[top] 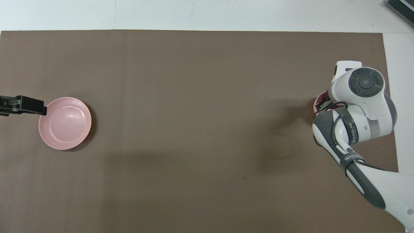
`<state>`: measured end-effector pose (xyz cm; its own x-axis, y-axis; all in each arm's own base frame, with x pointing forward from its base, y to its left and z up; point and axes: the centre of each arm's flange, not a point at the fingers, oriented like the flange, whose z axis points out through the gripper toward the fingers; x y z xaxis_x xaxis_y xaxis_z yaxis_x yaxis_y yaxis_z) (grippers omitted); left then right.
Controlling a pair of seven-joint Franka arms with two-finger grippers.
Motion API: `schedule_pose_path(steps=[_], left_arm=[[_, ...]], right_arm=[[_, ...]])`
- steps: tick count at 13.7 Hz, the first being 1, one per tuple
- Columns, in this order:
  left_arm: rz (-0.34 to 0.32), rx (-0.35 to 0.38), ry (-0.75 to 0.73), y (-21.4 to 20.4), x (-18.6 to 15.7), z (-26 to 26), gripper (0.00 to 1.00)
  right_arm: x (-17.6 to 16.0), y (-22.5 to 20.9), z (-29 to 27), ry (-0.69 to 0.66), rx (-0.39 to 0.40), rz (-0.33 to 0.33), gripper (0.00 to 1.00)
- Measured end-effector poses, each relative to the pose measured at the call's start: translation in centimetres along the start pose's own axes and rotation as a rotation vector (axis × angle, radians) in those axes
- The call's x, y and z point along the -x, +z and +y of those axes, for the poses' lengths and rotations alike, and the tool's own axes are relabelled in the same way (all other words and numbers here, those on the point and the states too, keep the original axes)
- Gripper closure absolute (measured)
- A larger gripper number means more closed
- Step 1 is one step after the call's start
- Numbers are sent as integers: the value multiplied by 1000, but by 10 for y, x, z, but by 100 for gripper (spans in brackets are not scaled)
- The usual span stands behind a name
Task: Move apple from plate to bowl
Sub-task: 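Lower the apple into the pink bowl and open the right gripper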
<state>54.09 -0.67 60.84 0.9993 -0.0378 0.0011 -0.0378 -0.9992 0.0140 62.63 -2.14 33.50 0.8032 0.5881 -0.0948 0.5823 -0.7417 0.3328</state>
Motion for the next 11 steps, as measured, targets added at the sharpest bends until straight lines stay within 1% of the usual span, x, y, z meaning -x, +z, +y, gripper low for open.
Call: schedule_pose_path(steps=[2, 4, 11], left_arm=[[-32, 2, 5, 3, 3, 3, 0], [-47, 2, 18, 4, 5, 10, 0], [-53, 2, 18, 4, 6, 10, 0]], right_arm=[[5, 7, -1, -4, -9, -13, 15], [10, 12, -2, -2, -16, -23, 15], [12, 14, -4, -4, -22, -28, 15]])
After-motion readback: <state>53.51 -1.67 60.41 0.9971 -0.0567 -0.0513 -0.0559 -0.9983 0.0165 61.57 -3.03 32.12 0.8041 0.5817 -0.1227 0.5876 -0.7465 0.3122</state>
